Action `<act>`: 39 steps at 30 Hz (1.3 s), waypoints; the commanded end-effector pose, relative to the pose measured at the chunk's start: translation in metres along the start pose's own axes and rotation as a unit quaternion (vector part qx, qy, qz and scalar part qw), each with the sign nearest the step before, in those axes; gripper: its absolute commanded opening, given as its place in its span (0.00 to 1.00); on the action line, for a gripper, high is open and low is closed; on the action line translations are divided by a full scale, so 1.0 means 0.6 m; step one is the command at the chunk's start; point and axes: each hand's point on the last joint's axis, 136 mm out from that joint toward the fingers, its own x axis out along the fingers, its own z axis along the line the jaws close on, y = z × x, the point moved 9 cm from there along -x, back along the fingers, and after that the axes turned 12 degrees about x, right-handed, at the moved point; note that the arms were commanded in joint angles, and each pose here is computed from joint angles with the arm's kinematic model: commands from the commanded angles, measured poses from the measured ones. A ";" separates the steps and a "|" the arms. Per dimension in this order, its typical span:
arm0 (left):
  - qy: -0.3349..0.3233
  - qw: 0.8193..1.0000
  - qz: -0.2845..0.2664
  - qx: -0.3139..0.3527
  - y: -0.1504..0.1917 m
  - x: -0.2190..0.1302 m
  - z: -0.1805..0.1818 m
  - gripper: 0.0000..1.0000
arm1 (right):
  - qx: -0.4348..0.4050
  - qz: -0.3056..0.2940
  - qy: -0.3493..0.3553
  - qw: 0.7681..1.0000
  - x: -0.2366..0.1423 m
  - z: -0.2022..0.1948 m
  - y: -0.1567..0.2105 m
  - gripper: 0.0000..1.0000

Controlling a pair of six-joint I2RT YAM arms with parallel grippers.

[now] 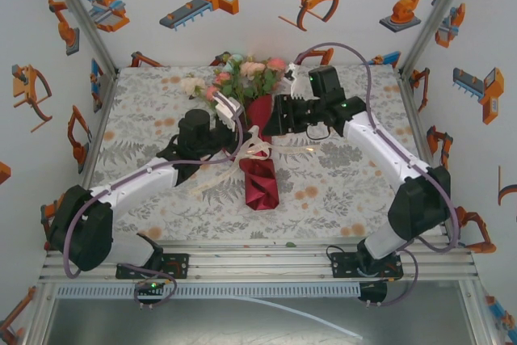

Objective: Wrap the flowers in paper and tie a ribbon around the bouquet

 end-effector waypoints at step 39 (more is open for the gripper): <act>-0.133 0.963 0.163 -0.171 0.068 -0.064 0.082 0.56 | -0.025 -0.047 0.026 0.998 0.039 -0.017 0.001 0.00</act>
